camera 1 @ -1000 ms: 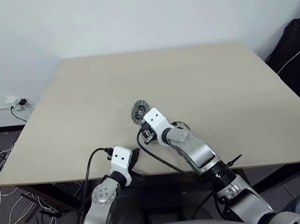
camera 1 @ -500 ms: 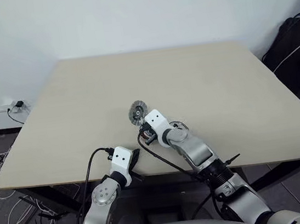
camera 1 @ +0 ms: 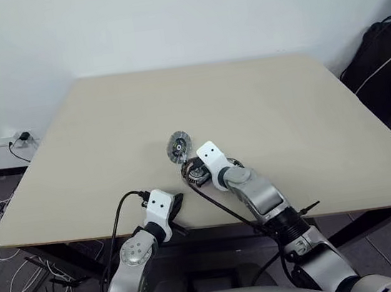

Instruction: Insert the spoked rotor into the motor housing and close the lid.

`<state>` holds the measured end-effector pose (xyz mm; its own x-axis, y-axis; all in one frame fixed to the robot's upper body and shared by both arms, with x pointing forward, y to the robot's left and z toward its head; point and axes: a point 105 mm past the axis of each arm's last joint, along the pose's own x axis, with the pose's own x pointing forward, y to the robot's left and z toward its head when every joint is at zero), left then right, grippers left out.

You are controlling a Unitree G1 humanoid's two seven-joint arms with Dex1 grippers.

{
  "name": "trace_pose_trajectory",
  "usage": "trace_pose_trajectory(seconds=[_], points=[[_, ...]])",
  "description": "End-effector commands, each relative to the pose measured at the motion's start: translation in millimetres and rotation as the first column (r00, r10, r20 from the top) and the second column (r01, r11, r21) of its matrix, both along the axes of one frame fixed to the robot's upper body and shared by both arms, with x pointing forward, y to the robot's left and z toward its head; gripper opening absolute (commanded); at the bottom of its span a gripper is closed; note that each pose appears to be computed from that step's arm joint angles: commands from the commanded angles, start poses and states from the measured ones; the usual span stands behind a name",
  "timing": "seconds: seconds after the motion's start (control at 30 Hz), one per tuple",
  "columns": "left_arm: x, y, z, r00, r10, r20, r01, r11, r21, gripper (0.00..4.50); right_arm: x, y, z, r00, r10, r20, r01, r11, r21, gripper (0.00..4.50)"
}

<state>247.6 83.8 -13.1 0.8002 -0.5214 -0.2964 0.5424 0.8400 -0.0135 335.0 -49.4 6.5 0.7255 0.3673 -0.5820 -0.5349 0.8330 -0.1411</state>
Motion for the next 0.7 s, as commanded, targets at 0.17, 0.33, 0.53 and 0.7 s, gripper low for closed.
trace_pose_trajectory(seconds=[0.17,0.33,0.53,0.7], points=[[5.4,-4.5,17.5,0.998,-0.014,0.062,0.015,1.000,-0.012,0.00,5.8,12.3,20.3,0.997,0.014,0.077,-0.018,0.998,0.056,0.02],[4.6,-4.3,17.3,0.998,-0.011,0.059,0.011,1.000,-0.013,0.00,6.1,16.8,15.0,0.998,0.024,0.066,-0.028,0.998,0.062,0.02],[3.7,-3.1,17.0,0.998,-0.001,0.057,0.002,1.000,-0.014,0.00,7.4,21.1,10.2,0.998,0.036,0.055,-0.040,0.997,0.068,0.02],[3.4,-2.5,16.7,0.998,0.003,0.056,-0.003,1.000,-0.014,0.00,6.5,24.6,7.6,0.998,0.049,0.048,-0.053,0.996,0.070,0.02]])
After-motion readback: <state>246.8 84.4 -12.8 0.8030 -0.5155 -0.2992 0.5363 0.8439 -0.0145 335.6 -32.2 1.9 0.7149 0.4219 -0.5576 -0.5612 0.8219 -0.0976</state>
